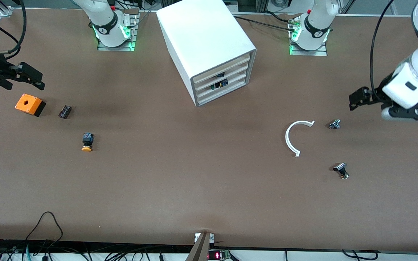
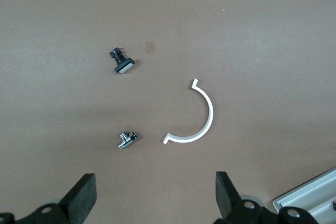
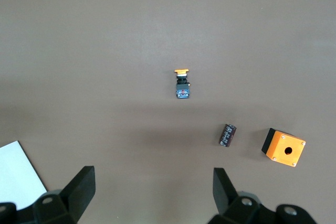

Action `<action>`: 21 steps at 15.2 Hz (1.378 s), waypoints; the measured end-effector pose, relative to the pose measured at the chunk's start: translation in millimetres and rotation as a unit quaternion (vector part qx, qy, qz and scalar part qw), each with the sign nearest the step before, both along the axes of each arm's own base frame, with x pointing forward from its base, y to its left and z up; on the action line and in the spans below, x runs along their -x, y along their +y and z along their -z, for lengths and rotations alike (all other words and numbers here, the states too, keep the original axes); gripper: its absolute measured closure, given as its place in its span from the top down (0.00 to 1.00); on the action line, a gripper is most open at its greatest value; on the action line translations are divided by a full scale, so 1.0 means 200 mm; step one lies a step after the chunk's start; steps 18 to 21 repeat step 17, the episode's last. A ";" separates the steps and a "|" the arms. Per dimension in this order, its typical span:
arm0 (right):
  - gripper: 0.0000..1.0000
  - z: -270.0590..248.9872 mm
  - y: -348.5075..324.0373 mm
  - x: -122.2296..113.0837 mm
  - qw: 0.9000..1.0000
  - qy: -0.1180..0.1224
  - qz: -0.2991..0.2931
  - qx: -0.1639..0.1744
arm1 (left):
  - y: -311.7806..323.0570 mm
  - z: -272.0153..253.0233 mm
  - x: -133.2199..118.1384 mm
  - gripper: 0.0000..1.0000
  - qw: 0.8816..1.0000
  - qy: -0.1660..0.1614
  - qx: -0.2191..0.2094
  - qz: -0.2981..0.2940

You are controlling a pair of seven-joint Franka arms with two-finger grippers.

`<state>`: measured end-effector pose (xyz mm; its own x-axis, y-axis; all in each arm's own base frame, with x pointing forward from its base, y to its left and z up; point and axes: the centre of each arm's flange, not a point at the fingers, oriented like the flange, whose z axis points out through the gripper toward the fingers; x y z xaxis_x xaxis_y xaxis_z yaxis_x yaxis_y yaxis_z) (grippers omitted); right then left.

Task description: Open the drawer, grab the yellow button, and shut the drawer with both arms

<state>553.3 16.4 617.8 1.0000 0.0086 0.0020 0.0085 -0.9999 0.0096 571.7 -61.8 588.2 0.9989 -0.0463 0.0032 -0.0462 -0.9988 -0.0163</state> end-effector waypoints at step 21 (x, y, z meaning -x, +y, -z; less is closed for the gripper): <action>1.00 0.00 0.00 0.00 1.000 -0.001 0.001 0.000 | -0.03 0.00 0.13 1.00 1.000 0.006 -0.005 0.026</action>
